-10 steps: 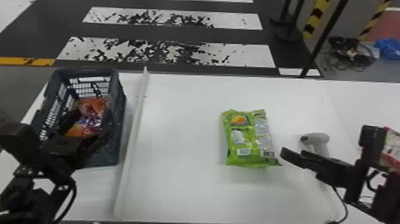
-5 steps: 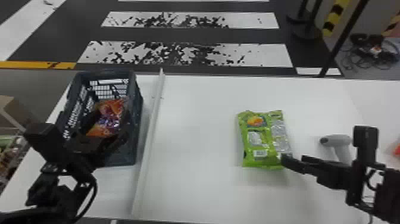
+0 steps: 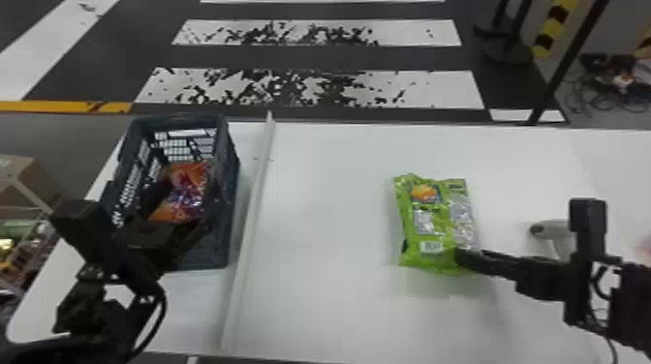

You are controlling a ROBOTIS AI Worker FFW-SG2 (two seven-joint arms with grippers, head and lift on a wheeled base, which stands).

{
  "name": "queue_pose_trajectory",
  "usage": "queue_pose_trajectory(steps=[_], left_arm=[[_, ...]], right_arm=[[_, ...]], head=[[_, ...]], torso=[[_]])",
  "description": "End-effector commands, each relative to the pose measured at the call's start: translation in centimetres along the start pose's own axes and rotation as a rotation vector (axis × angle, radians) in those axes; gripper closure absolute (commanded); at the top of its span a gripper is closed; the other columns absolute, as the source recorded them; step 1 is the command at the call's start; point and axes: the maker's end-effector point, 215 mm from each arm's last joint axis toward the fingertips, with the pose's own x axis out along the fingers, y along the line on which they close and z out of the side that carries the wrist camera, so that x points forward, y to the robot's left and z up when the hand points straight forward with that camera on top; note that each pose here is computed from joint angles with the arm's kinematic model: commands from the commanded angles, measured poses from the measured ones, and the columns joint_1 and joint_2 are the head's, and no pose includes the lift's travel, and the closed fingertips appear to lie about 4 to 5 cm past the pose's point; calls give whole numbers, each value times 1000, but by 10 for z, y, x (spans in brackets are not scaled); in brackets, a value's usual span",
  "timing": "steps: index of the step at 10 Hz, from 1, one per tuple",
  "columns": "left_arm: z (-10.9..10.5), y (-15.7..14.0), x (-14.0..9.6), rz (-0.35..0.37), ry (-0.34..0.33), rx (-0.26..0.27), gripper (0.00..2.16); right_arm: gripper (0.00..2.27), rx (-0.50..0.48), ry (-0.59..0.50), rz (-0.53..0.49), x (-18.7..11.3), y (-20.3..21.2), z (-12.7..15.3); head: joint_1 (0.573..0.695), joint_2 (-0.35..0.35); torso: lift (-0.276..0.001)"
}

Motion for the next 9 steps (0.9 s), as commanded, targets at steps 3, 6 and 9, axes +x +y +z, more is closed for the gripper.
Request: queue_pose_trajectory(steps=[3, 6, 9], left_arm=[[0, 0, 0, 0, -2, -1, 100], [0, 2, 0, 3, 0, 2, 100], [1, 2, 0, 3, -1, 1, 100]], right_arm=[[2253, 93, -34, 78, -13, 3, 9], [2253, 206, -154, 164, -49, 1, 45], [2253, 308, -411, 134, -133, -51, 106]], head=[[695, 64], [695, 51], [695, -15]], torso=[[-95], [-95], [-95]])
